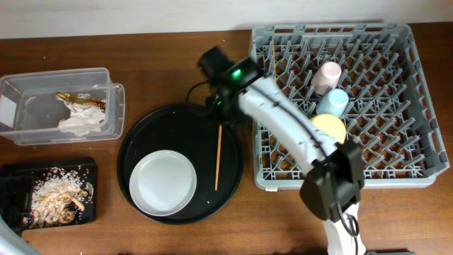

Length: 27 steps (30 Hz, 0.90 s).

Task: Sort waste into correct bins and load items into the dishwasher rack
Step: 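Reach the right gripper to the wooden chopsticks and grasp one, then lift the chopsticks and stand them upright in the rack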

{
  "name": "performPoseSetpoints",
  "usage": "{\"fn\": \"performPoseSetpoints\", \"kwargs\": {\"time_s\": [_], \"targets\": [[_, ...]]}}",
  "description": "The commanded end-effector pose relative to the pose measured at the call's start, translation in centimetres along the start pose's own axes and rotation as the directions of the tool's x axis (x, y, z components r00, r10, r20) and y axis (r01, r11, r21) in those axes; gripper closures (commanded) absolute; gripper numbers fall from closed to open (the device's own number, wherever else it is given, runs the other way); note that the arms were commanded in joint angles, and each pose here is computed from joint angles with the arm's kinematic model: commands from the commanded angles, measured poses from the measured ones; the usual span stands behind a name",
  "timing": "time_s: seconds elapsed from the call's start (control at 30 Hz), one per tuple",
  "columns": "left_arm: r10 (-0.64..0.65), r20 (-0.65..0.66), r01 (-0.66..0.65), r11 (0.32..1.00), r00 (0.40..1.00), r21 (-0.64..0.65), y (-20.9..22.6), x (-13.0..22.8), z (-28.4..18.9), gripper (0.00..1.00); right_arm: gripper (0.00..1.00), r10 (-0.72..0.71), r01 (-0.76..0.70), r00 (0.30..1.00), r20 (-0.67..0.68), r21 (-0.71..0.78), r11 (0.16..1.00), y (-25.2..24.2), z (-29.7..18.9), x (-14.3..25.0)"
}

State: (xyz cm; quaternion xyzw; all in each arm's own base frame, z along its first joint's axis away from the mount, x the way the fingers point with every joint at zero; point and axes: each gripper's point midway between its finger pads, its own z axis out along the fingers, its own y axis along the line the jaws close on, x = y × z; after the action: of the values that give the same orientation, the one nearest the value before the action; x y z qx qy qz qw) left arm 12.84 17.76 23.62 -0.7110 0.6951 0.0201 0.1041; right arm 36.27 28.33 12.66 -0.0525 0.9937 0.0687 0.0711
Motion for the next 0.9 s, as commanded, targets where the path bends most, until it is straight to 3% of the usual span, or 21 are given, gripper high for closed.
{"fn": "performPoseSetpoints", "kwargs": {"time_s": [0.0, 0.3, 0.57, 0.6, 0.63, 0.73, 0.8, 0.87], "targets": [[-0.01, 0.004, 0.01, 1.0, 1.0, 0.003, 0.0, 0.0, -0.1, 0.01, 0.5, 0.072, -0.081, 0.995, 0.07, 0.131, 0.988, -0.5, 3.2, 0.7], [-0.01, 0.004, 0.01, 1.0, 1.0, 0.003, 0.0, 0.0, -0.1, 0.01, 0.5, 0.101, -0.105, 0.994, 0.049, 0.087, 0.991, -1.2, 11.1, 3.5], [-0.01, 0.004, 0.01, 1.0, 1.0, 0.003, 0.1, 0.1, -0.1, 0.01, 0.8, 0.117, -0.121, 0.992, 0.043, 0.086, 0.989, -1.2, 11.8, 4.1], [-0.01, 0.004, 0.01, 1.0, 1.0, 0.003, 0.0, 0.0, -0.1, 0.01, 0.89, 0.117, -0.119, 0.993, 0.03, 0.059, 0.991, -0.7, 11.8, 4.2], [-0.01, 0.004, 0.01, 1.0, 1.0, 0.003, 0.0, 0.0, -0.1, 0.01, 0.96, 0.124, -0.124, 0.992, 0.013, 0.017, 0.992, 0.1, 11.3, 4.0], [-0.01, 0.004, 0.01, 1.0, 1.0, 0.003, 0.0, 0.0, -0.1, 0.01, 0.96, 0.14, -0.14, 0.989, 0.049, -0.006, 0.99, -0.5, 6.2, 0.7], [-0.01, 0.004, 0.01, 1.0, 1.0, 0.003, 0.0, 0.0, -0.1, 0.01, 0.96, 0.084, -0.082, 0.987, 0.137, -0.02, 0.996, -4.1, -2.3, -4.3], [-0.01, 0.004, 0.01, 1.0, 1.0, 0.003, 0.0, 0.0, -0.1, 0.01, 0.96, -0.015, 0.011, 0.984, 0.175, 0.024, 1.0, -9.4, -7.2, -6.7]]}}
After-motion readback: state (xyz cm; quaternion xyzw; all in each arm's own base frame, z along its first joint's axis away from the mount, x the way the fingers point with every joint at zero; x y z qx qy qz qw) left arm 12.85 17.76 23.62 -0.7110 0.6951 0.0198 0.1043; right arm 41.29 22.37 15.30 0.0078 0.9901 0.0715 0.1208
